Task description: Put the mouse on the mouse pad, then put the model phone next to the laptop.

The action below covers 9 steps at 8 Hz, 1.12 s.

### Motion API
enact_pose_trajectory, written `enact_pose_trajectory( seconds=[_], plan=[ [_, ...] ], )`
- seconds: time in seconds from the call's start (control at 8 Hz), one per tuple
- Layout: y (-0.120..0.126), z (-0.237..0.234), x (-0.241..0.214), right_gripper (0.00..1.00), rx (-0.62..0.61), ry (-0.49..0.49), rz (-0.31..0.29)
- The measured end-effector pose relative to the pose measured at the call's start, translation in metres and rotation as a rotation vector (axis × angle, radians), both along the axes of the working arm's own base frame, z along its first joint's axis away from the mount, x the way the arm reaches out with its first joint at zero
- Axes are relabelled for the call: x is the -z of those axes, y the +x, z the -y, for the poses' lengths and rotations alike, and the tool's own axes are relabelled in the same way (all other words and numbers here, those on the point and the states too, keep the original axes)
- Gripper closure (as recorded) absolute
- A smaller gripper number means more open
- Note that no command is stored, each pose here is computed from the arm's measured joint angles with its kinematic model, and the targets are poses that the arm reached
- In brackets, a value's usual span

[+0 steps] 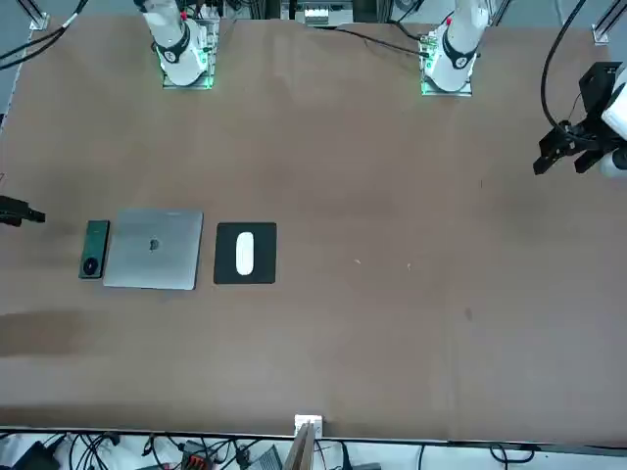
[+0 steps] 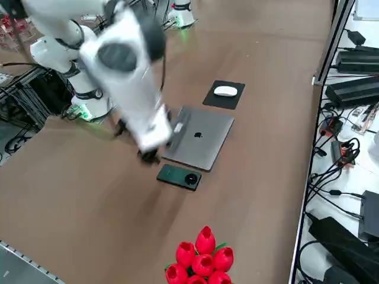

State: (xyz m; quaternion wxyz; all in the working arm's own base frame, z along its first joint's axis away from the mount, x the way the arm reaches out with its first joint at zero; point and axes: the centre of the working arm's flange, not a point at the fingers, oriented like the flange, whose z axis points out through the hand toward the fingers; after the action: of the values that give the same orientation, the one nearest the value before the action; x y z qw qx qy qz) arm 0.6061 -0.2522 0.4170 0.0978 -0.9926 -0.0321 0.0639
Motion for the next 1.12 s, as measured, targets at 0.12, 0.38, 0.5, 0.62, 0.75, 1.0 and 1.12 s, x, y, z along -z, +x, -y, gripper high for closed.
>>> enact_pose_trajectory(
  seconds=[0.12, 0.38, 0.5, 0.62, 0.75, 1.0, 1.12],
  plan=[
    [0.014, -0.063, -0.031, 0.00, -0.046, -0.029, 0.011],
    [0.024, -0.165, -0.069, 0.00, -0.061, -0.068, 0.019],
    [0.023, -0.211, -0.082, 0.00, -0.037, -0.091, 0.017],
    [0.019, -0.254, -0.096, 0.00, -0.013, -0.124, 0.022],
    [0.011, -0.285, -0.108, 0.00, -0.005, -0.155, 0.031],
    [-0.025, -0.283, -0.131, 0.00, 0.018, -0.178, 0.042],
    [-0.043, -0.263, -0.142, 0.00, 0.047, -0.183, 0.045]
  ],
)
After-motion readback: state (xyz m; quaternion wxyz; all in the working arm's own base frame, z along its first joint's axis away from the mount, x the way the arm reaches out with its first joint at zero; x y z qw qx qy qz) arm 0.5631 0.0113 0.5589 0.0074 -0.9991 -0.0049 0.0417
